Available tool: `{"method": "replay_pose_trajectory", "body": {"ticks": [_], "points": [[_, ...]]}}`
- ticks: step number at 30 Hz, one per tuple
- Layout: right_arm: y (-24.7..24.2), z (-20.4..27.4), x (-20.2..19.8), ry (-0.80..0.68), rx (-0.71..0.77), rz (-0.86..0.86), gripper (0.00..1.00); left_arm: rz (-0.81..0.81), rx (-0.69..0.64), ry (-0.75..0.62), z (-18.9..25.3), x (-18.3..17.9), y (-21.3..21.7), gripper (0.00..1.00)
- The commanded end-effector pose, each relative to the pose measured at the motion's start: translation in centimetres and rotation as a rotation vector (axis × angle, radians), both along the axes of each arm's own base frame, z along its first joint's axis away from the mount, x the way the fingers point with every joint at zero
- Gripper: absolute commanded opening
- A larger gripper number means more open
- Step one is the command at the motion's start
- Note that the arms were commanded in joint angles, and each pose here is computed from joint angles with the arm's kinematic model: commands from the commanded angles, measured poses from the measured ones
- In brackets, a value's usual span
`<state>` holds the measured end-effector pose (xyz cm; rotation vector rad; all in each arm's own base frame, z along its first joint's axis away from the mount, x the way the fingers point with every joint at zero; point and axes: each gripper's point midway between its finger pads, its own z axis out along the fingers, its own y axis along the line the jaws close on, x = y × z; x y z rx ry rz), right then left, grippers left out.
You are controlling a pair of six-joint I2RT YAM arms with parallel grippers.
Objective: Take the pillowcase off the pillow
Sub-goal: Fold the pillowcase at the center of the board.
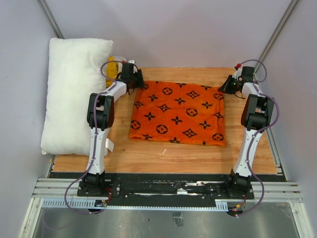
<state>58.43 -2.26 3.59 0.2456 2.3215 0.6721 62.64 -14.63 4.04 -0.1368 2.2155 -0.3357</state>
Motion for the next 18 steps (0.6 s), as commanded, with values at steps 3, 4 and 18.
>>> {"method": "replay_pose_trajectory", "body": {"ticks": [3, 4, 18], "points": [[1.0, -0.3, -0.6, 0.019, 0.012, 0.032, 0.01, -0.03, -0.101, 0.044, -2.5, -0.1, -0.2, 0.49], [1.0, -0.2, -0.5, 0.016, 0.012, 0.033, 0.01, -0.034, -0.112, 0.048, -2.7, -0.2, -0.4, 0.46], [1.3, 1.8, -0.6, -0.02, 0.019, 0.047, 0.01, -0.059, -0.151, -0.011, -0.7, 0.3, -1.1, 0.0]]}}
